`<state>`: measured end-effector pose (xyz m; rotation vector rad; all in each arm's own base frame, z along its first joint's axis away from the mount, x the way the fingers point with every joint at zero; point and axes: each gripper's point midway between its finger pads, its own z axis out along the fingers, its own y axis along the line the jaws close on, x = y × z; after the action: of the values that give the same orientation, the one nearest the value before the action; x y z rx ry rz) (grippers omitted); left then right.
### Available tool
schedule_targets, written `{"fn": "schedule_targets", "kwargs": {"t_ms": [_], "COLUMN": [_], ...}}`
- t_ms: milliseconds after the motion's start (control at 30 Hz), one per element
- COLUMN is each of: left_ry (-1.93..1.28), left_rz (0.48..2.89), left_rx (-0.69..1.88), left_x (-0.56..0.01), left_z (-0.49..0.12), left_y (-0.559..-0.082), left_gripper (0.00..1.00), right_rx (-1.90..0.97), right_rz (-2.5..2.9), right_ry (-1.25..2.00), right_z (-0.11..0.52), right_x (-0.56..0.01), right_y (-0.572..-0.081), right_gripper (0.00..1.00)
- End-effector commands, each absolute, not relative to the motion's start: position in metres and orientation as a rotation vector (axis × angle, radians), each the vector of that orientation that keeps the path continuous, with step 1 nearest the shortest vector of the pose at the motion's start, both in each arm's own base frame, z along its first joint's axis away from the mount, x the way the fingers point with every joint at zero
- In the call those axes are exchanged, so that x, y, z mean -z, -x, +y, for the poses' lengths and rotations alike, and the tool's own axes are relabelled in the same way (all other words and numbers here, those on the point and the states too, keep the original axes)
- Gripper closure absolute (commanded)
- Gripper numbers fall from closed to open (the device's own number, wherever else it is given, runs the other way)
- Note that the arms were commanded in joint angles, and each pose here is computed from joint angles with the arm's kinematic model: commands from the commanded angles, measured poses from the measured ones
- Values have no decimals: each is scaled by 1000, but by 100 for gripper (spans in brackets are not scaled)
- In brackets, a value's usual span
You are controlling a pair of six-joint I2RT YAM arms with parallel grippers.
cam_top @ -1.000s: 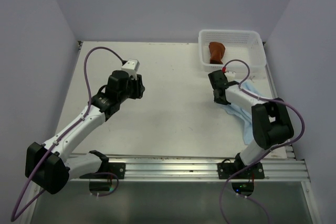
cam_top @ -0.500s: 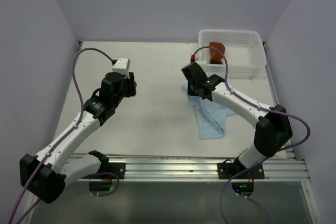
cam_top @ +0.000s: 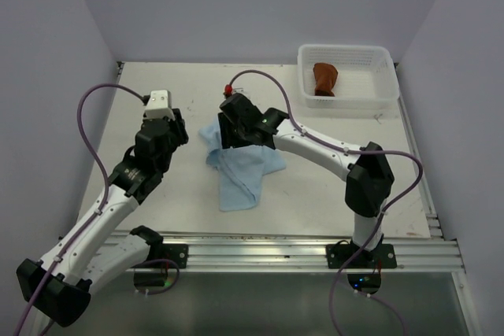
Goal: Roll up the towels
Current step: Move the towel to the center of the board, then flatten the towel
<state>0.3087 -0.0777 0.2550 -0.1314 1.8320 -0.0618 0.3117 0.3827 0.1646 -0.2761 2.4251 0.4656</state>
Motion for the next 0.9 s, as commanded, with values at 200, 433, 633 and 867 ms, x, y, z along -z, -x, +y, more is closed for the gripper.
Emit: {"fn": "schedule_targets", "kwargs": {"t_ms": [200, 433, 633, 867], "left_ry": [166, 164, 201, 202], "left_rz": [1809, 1807, 1784, 1789], "left_rx": [67, 77, 35, 37], "left_x": [-259, -262, -267, -266], "left_z": [-77, -79, -68, -69], "left_y": [-316, -316, -313, -314], "left_gripper": [54, 53, 53, 53], "right_rx": [-521, -455, -418, -356], "right_rz": [2354, 2424, 2486, 2517], "right_ry": [283, 397, 549, 626], "right_z": [369, 379, 405, 420], "right_x": [-186, -149, -101, -68], "right_y": [-307, -242, -182, -161], "right_gripper": [64, 69, 66, 66]}}
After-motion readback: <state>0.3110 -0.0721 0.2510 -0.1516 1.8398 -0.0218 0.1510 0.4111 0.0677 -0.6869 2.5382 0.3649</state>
